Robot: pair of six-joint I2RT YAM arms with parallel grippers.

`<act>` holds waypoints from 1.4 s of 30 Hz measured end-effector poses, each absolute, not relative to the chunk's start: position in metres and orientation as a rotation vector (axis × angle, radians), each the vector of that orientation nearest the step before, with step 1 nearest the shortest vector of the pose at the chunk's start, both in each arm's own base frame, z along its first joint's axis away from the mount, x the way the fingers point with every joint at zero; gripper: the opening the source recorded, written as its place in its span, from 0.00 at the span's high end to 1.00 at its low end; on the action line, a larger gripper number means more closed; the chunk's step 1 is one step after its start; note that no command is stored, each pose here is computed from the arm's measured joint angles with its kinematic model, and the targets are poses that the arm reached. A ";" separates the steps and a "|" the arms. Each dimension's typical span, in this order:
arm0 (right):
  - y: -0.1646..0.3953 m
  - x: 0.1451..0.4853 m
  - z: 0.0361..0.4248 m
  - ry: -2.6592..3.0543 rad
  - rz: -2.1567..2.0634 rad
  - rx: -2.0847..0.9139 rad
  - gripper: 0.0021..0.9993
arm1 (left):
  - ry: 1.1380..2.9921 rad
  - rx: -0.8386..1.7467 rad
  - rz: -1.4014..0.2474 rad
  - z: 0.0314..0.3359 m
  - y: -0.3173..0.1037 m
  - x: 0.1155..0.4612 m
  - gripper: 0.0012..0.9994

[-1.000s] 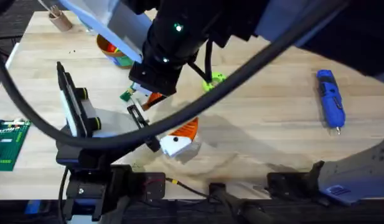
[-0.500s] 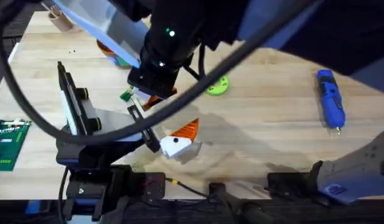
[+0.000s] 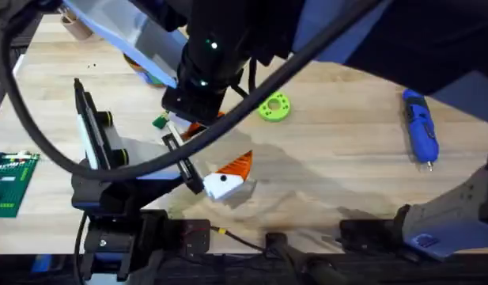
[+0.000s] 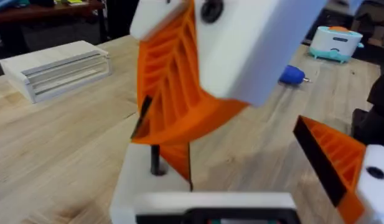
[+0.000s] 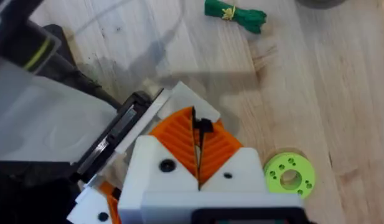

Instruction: Pick up the gripper from the table and insert it into the empty holder that is missing its gripper. Then pick up a screw, insert it into the mounting hole, and use the screwdriver to tighten it. Finally, clean up the table by picking up the vegetable and placing it into the bucket.

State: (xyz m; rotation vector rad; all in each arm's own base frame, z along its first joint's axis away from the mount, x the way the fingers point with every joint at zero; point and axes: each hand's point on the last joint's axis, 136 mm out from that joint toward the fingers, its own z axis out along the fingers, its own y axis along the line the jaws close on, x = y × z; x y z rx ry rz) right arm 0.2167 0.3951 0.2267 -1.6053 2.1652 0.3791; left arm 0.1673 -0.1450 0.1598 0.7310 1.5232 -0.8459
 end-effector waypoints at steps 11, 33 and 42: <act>0.388 0.213 0.223 2.196 0.363 -1.625 0.99 | 1.524 0.728 -0.843 0.160 -0.145 0.168 0.01; 0.386 0.212 0.222 2.202 0.359 -1.629 0.99 | 1.524 0.728 -0.842 0.160 -0.145 0.168 0.01; 0.384 0.213 0.222 2.206 0.338 -1.626 0.99 | 1.522 0.730 -0.840 0.160 -0.145 0.168 0.01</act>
